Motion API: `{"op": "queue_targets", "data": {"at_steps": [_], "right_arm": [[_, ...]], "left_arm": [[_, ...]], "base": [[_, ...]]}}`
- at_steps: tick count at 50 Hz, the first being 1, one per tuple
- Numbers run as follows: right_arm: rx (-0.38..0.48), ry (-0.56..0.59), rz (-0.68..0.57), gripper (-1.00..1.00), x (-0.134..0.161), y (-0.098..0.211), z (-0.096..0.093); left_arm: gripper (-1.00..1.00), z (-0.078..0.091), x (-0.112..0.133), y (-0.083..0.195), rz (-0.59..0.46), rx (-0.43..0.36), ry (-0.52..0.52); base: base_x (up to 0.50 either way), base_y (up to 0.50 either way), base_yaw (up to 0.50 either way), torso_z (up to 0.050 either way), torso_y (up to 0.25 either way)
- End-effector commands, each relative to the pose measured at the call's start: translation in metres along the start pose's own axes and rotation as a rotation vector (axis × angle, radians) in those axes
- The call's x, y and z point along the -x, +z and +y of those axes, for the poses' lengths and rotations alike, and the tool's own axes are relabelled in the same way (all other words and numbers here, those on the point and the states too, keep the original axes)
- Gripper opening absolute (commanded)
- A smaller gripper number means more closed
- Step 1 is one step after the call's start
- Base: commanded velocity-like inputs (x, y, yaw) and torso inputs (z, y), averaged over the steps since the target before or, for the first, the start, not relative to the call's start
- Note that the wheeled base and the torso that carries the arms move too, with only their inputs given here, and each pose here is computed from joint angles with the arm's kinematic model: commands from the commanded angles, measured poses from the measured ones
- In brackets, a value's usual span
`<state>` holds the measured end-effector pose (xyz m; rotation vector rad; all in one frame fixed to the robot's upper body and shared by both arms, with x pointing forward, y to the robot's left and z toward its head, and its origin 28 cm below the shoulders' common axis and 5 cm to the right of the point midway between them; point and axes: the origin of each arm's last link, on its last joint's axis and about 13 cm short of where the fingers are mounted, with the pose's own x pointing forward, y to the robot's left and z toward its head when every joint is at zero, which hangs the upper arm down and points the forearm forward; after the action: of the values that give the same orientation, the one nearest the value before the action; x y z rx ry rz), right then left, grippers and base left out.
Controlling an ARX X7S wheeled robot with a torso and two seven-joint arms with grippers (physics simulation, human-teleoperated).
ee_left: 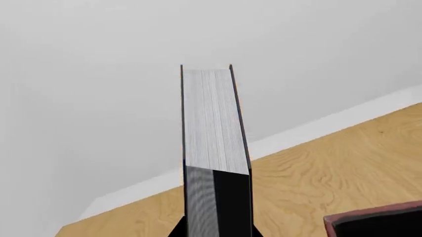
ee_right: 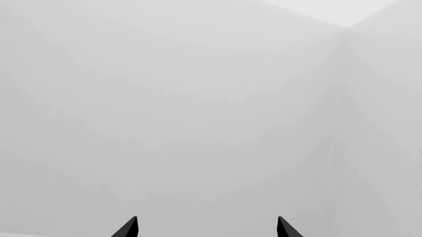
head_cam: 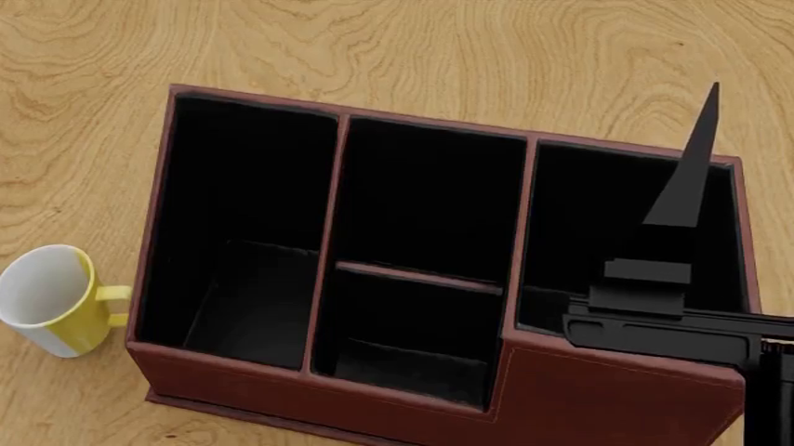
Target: Pick up the book and place it in the back compartment of the caddy.
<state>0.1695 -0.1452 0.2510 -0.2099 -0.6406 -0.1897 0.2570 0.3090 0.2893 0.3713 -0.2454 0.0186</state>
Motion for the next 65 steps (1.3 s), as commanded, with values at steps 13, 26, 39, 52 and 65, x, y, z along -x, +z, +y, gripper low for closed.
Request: {"op": "queue_targets", "data": {"at_steps": [13, 26, 39, 52, 65], "right_arm": [[0.001, -0.007, 0.001, 1.00, 0.002, 0.000, -0.002], [0.001, -0.008, 0.002, 1.00, 0.002, -0.001, -0.002], [0.000, -0.011, 0.000, 1.00, 0.003, -0.001, -0.003], [0.001, -0.012, -0.004, 1.00, 0.002, 0.001, -0.003], [0.007, -0.014, -0.010, 1.00, 0.003, 0.005, -0.005]], "left_arm": [[-1.00, -0.006, -0.007, 0.023, -0.099, -0.110, -0.114], [-1.00, -0.010, -0.009, 0.032, -0.116, -0.134, -0.179], [-1.00, -0.017, -0.008, 0.038, -0.174, -0.163, -0.330], [-1.00, -0.021, -0.012, 0.031, -0.264, -0.169, -0.547], [-1.00, -0.025, -0.011, 0.030, -0.297, -0.221, -0.687]], "base": [[0.00, 0.00, 0.00, 0.000, 0.002], [0.00, 0.00, 0.00, 0.000, 0.002], [0.00, 0.00, 0.00, 0.001, 0.002], [0.00, 0.00, 0.00, 0.000, 0.002], [0.00, 0.00, 0.00, 0.001, 0.002]]}}
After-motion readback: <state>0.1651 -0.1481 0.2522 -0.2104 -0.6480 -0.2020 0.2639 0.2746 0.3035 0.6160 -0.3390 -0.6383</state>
